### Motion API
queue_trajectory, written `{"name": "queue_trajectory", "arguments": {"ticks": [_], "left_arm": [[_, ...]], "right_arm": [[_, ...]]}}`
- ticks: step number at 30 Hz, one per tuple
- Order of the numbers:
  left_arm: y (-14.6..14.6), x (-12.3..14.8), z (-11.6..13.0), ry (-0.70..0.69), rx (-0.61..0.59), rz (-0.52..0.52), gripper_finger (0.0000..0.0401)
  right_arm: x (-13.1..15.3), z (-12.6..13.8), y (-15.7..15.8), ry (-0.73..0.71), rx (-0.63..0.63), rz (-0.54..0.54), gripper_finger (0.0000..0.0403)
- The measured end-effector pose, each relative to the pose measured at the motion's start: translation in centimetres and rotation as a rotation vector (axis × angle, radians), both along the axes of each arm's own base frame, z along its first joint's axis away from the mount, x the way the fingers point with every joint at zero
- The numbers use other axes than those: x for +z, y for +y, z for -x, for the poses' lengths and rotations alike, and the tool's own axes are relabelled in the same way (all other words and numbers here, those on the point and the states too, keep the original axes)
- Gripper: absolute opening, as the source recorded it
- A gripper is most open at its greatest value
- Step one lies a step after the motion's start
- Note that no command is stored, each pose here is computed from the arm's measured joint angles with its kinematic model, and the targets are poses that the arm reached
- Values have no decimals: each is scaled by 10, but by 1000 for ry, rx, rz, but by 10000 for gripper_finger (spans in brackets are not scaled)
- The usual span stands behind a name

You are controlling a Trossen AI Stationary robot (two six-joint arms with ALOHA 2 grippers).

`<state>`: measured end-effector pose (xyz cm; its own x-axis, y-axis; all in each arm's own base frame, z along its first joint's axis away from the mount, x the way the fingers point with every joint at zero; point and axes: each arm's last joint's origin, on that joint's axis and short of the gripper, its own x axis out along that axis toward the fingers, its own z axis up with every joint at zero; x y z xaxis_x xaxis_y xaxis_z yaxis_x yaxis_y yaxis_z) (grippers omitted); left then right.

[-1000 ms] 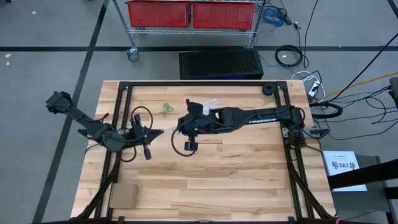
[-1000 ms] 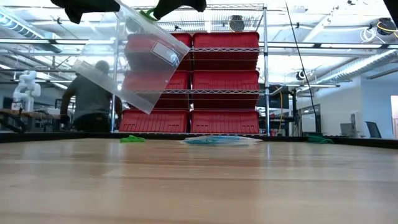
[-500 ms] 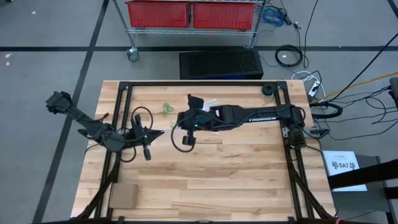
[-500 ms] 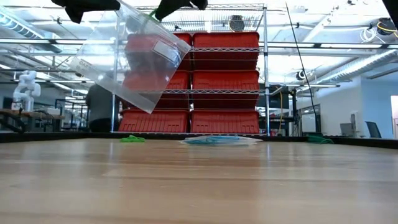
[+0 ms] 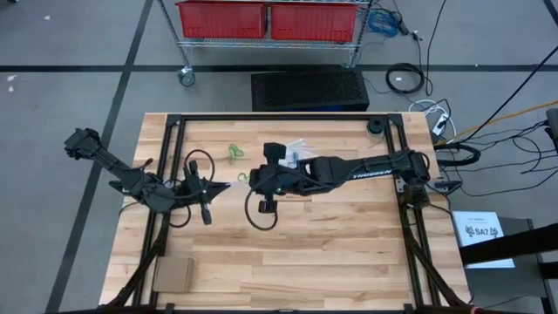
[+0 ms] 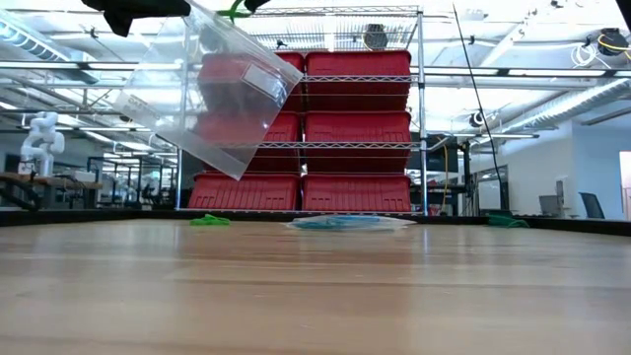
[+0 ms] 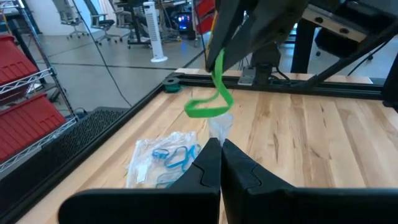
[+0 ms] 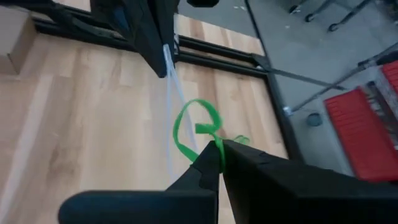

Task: Sort rubber bands
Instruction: Put the green rubber band into the open transparent zip lock bag

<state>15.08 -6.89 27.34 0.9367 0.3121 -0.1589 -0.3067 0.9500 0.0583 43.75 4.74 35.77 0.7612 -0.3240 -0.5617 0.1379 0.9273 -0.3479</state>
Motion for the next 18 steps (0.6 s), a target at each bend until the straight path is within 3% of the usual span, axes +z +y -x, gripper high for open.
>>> {"name": "queue_trajectory", "arguments": {"ticks": [5, 18], "left_arm": [[0, 0, 0, -3, 0, 2, 0], [0, 1, 0, -9, 1, 6, 0]], "right_arm": [[0, 1, 6, 11, -16, 75, 0], [-36, -15, 8, 92, 20, 94, 0]]}}
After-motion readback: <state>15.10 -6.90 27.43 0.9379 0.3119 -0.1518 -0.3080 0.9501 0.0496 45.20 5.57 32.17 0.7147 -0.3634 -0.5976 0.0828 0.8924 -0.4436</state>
